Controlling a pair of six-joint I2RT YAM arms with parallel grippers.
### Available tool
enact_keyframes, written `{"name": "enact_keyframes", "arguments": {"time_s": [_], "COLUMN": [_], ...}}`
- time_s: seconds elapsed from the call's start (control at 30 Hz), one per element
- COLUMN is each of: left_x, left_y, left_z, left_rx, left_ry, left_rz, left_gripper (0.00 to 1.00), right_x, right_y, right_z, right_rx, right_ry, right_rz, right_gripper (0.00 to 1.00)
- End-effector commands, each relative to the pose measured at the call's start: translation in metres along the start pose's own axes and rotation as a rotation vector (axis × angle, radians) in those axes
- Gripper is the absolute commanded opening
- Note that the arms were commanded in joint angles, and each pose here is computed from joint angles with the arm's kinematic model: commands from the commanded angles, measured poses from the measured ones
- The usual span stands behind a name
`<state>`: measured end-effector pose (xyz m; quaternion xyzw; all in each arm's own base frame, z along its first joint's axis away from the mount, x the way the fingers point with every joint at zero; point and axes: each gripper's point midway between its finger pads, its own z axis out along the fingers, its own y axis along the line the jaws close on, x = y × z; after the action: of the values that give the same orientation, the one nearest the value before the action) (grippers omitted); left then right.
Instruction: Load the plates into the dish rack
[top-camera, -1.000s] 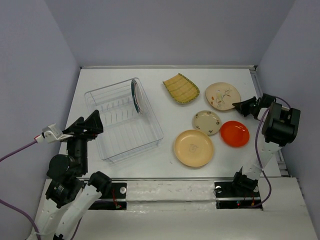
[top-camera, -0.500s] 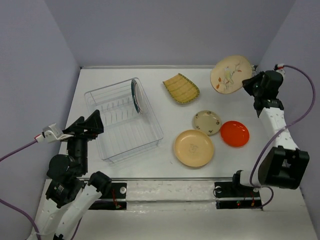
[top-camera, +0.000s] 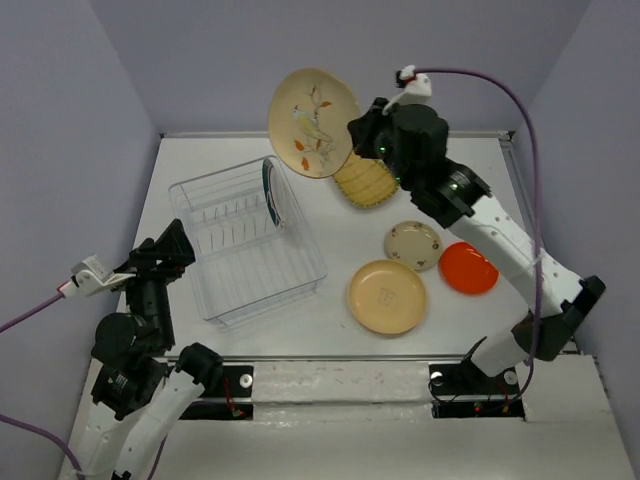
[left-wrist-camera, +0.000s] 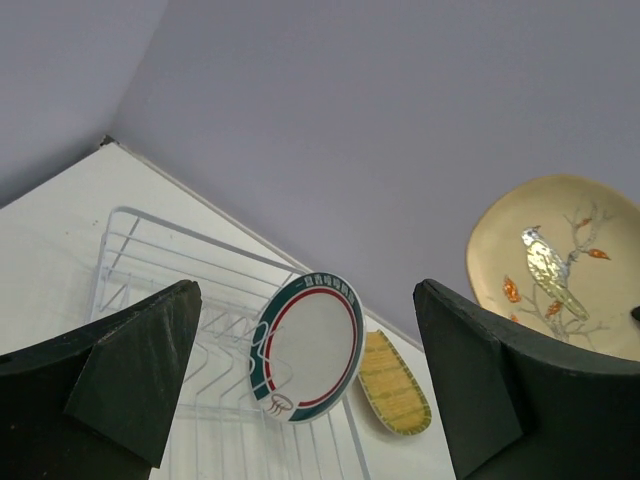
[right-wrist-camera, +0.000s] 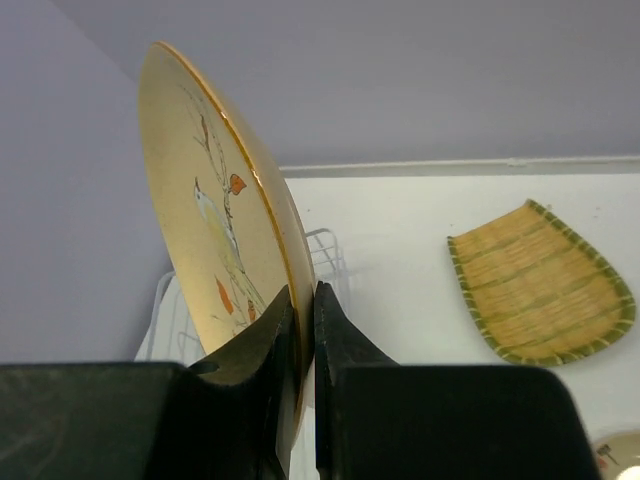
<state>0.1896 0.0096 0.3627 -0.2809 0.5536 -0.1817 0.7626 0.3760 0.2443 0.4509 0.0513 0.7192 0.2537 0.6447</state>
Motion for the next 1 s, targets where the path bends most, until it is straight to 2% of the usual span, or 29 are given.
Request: {"name": "enact_keyframes", "arguments": {"time_s": [0.0,0.1,0.13,0.17,0.23,0.27,0.47,0.5,0.53,0.6,0.97], "left_x": [-0.017,-0.017,-0.017,-0.018,-0.019,-0.019,-0.021,-0.02,-0.022,-0.022,-0.02], "left_y": [0.012,0.011,0.01,0.011,0.011,0.011,0.009,0.008,0.008,0.008,0.005], "left_z": [0.0,0.001,0.001,0.0,-0.001,-0.001,-0.004,-0.005,-0.006,-0.006,-0.007], "left_rx": [-0.074,-0.071,-0.069,-0.069,-0.068,-0.064,-0.042,-0.038,-0.036,-0.032,-0.014], "left_ry": [-0.083,-0.082,-0.082,-0.085,-0.087,-0.088,-0.085,-0.083,-0.087,-0.086,-0.073], "left_rz": [-0.06,-0.063,-0.066,-0.068,-0.07,-0.073,-0.086,-0.088,-0.092,-0.094,-0.095], "left_gripper": [0.99,0.99,0.99,0.99,0.99,0.99,0.99,0.99,0.99,0.99,0.99], "right_x": [-0.019,0.015,0.043,0.033,0.063,0.049,0.069,0.079,0.074,0.084,0.112], "right_y": [0.059,0.095,0.101,0.106,0.119,0.122,0.146,0.138,0.145,0.139,0.134], "right_z": [0.012,0.028,0.044,0.043,0.051,0.044,0.054,0.058,0.058,0.057,0.068], "right_rx": [0.063,0.091,0.112,0.147,0.184,0.196,0.294,0.342,0.345,0.401,0.45], "right_ry": [-0.145,-0.121,-0.091,-0.121,-0.101,-0.129,-0.201,-0.199,-0.246,-0.246,-0.246], "right_rz": [0.031,-0.009,-0.05,-0.043,-0.11,-0.107,-0.247,-0.342,-0.303,-0.389,-0.444], "right_gripper": [0.07,0.07,0.07,0.07,0.07,0.07,0.07,0.07,0.07,0.07,0.07]}}
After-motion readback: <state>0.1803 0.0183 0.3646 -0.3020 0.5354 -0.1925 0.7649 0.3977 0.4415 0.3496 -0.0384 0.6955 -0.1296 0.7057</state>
